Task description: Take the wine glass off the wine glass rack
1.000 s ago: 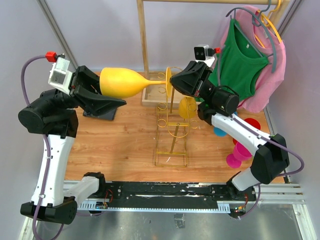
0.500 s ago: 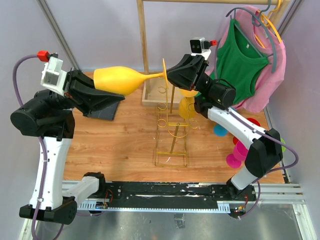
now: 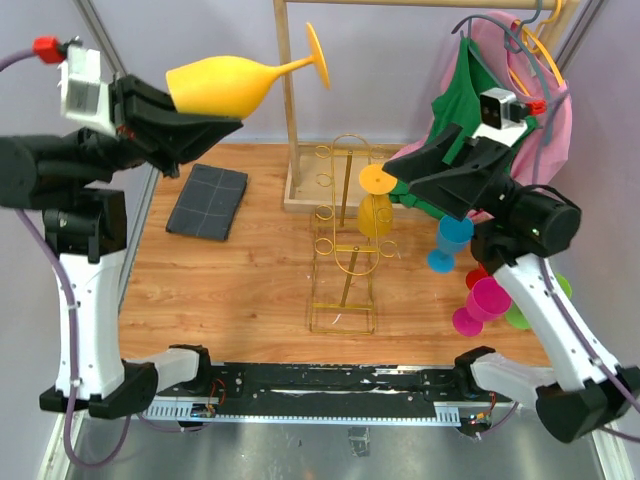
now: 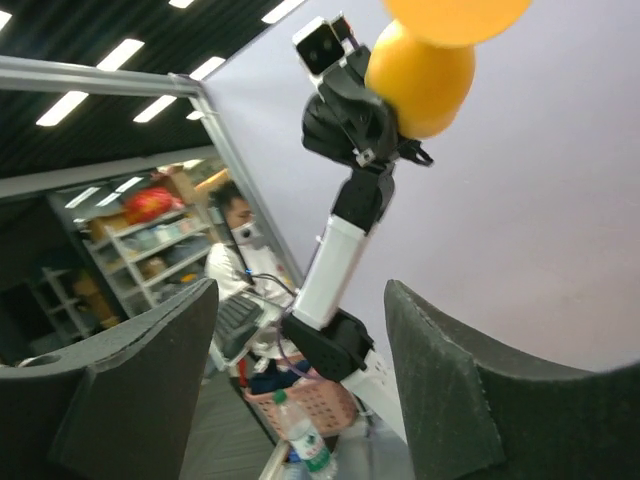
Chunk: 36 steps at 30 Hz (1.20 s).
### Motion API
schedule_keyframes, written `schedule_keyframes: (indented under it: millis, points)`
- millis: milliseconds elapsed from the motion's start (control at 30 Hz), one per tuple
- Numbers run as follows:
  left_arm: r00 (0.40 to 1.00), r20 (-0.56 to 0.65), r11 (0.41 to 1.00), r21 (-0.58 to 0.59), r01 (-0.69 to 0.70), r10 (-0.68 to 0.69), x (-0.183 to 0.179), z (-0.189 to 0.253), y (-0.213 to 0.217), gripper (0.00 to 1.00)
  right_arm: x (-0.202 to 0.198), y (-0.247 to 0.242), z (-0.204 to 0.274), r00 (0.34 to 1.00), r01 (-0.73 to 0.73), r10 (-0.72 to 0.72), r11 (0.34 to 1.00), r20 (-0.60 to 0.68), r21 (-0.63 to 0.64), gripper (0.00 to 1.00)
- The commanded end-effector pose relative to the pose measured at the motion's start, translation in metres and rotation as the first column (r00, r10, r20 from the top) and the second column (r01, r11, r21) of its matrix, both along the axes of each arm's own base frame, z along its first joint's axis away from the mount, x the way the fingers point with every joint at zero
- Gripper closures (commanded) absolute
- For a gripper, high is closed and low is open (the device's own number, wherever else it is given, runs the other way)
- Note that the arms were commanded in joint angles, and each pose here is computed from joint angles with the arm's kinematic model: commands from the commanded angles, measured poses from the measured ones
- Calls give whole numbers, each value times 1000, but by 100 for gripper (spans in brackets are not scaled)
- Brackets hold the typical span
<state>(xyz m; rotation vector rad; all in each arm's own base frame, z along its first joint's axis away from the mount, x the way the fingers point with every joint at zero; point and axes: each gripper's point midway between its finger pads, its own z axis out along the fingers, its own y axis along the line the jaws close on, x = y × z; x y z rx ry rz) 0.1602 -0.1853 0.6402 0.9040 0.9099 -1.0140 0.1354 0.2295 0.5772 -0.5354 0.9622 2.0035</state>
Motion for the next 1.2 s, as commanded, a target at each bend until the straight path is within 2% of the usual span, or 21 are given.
schedule_keyframes:
  millis: [0, 133, 333, 433, 567, 767, 933, 1033, 1167]
  points:
    - [986, -160, 999, 4, -47, 47, 48, -8, -2, 100, 12, 0, -31, 986, 167, -169, 962, 11, -218, 29]
    - [978, -202, 999, 20, -44, 47, 60, -8, -4, 100, 21, -8, -50, 937, 338, -345, 866, 50, -369, 24]
    - [973, -214, 994, 90, -65, 83, 73, -27, -3, 100, 40, -29, -60, 841, 489, -540, 728, 38, -481, 21]
    - [969, -195, 979, 164, -123, 154, 84, -48, 1, 100, 47, -35, -63, 805, 527, -592, 670, 52, -523, 21]
    - [956, -146, 944, 251, -214, 256, 96, -73, 10, 100, 53, -37, -70, 792, 527, -609, 643, 48, -556, 21]
    - [875, -76, 826, 379, -417, 477, 136, -114, 37, 100, 55, -37, -74, 786, 523, -618, 638, 29, -565, 21]
    - [757, -66, 686, 478, -548, 650, 169, -145, 67, 100, 54, -40, -78, 777, 524, -629, 627, 23, -576, 20]
    - [721, -69, 619, 573, -537, 689, 173, -175, 79, 100, 51, -42, -80, 773, 527, -634, 620, 25, -582, 21]
    - [708, -75, 572, 652, -498, 702, 164, -207, 85, 100, 49, -44, -82, 768, 530, -640, 612, 26, -588, 20]
